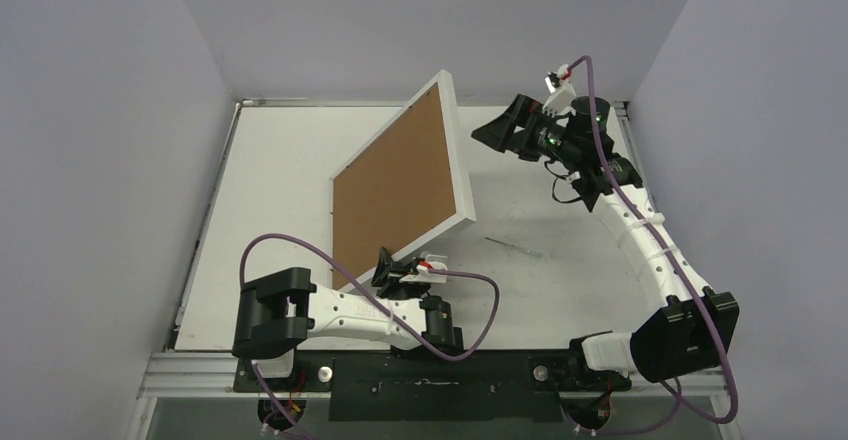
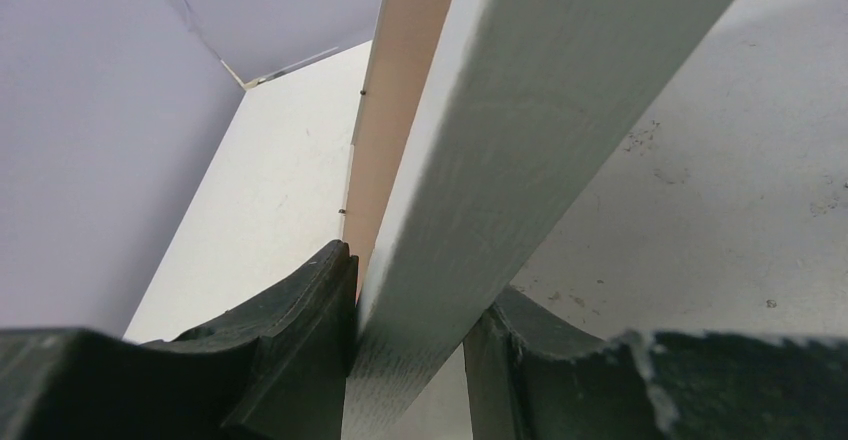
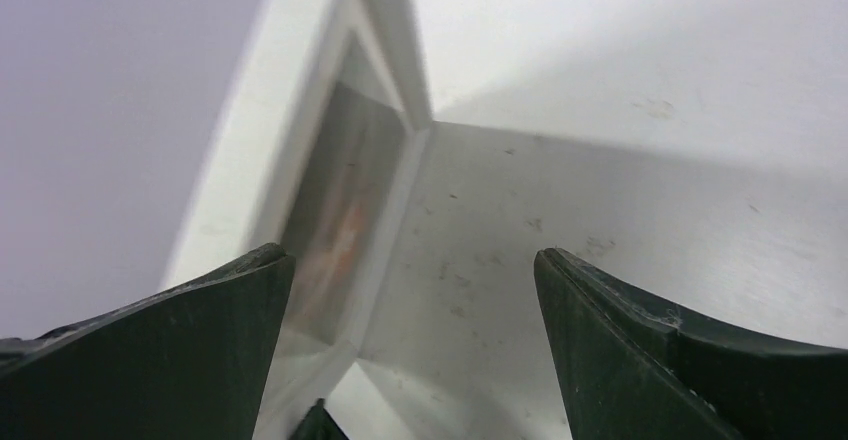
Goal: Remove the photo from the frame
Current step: Turn over the photo frame at the center of the board.
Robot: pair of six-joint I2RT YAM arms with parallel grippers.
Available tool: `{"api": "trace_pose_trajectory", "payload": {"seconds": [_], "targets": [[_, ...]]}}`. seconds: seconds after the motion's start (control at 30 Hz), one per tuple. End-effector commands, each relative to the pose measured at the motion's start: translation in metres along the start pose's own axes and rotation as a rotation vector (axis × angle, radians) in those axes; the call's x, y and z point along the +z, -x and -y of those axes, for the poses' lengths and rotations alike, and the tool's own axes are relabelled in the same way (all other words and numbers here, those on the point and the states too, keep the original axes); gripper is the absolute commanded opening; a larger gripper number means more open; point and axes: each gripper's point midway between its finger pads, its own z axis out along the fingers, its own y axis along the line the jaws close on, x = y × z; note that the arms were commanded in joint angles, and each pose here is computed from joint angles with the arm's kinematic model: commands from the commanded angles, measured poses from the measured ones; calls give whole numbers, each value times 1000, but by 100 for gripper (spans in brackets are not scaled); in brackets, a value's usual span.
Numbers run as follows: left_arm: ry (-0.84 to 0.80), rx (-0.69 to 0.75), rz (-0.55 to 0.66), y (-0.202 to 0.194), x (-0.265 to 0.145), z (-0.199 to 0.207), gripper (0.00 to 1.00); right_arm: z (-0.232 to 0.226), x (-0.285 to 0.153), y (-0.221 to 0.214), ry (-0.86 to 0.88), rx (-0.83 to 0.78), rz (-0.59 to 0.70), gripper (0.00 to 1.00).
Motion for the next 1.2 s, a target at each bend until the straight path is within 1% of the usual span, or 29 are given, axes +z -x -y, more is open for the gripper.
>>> {"api": "trace_pose_trajectory", "payload": {"seconds": [0.0,0.07,0.2,0.23,0.3,0.4,0.53,0.57,0.67,0.73,0.77,0.8,0.83,1.17], "targets": [[-46,-315,162,41,9,19,0,-67,5,17,135,-83,12,92],[-47,-312,161,39,9,18,0,-80,4,18,161,-89,5,90],[-50,-298,161,38,9,21,0,-95,7,17,154,-102,-41,91],[-50,-297,161,37,9,22,0,-93,10,9,123,-93,-82,92],[-51,-298,162,38,9,23,0,-82,18,4,52,-92,-119,95],[-49,-279,163,39,9,26,0,-72,29,-7,6,-87,-170,99],[-34,-258,159,37,14,29,0,-72,39,-19,-23,-104,-219,83],[-29,-253,157,37,15,30,0,-71,41,-19,-32,-111,-223,74],[-10,-230,153,37,21,32,0,-66,42,-15,-66,-114,-216,36],[0,-228,151,37,24,32,0,-62,42,-13,-93,-114,-209,16],[3,-234,150,39,25,32,0,-60,42,-12,-104,-112,-206,9],[7,-239,150,40,26,32,0,-59,41,-11,-109,-114,-200,6],[11,-240,150,41,27,33,0,-58,40,-11,-113,-114,-194,5],[21,-238,147,43,31,42,0,-42,28,-6,-153,-87,-153,5]]}}
